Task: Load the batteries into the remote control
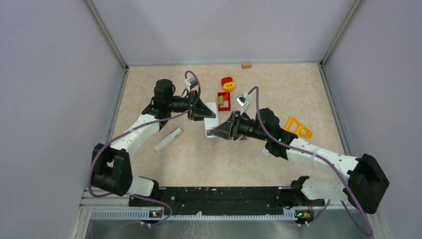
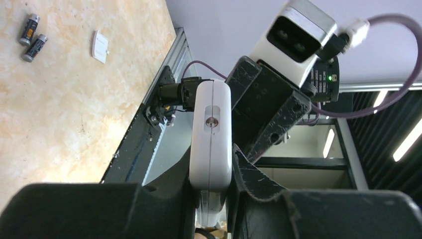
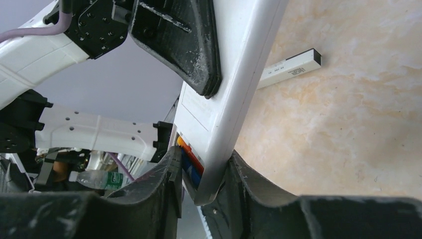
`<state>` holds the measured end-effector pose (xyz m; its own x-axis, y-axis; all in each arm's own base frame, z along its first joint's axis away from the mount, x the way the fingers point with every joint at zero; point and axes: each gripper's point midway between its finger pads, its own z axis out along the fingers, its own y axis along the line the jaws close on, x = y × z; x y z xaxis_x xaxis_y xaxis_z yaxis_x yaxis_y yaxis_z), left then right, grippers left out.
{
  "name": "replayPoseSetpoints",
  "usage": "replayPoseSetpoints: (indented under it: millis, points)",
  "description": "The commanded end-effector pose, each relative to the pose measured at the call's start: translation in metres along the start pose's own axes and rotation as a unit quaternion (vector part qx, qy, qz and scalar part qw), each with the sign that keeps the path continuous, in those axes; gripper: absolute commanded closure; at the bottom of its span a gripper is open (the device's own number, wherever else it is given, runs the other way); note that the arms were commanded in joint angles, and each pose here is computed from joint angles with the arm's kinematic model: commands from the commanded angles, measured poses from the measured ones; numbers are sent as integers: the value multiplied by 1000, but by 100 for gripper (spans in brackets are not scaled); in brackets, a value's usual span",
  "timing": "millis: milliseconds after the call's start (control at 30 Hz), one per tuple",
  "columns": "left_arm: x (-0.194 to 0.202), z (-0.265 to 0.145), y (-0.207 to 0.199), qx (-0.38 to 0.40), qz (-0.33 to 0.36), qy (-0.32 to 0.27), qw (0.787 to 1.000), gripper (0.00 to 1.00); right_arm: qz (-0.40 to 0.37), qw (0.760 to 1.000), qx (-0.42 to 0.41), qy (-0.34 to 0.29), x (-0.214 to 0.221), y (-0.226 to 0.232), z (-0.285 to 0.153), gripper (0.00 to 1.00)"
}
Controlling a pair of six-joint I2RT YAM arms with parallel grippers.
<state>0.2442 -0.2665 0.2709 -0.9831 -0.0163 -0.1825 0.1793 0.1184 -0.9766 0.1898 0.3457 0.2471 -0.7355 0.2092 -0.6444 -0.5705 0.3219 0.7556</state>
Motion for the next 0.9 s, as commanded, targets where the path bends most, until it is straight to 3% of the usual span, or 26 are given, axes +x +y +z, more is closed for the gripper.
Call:
replayPoseSetpoints:
  millis: [0,100,233,300,500,700,867]
  points:
    - [1,-4,-19,11,30,-5,999,100,-12,1000,-14,-9,-12,9,5,74]
    - [1,-4,-19,10,32,-6,999,100,-6,1000,-13,-8,-13,11,5,70]
    - [-4,-6,-17,4,41,-18,999,100,-4,1000,6,-18,-19,10,-1,33]
    - [-6,-8,-14,-2,46,-27,999,100,-8,1000,14,-25,-23,9,-7,24]
    - [-15,-17,-6,-27,74,-62,995,100,-19,995,83,-58,-40,-11,-35,21]
    - [-20,-28,0,-44,97,-90,990,100,-52,959,267,-76,-55,-69,-76,25]
    - [-22,-32,3,-53,109,-103,987,100,-75,962,258,-45,-54,-66,-72,31]
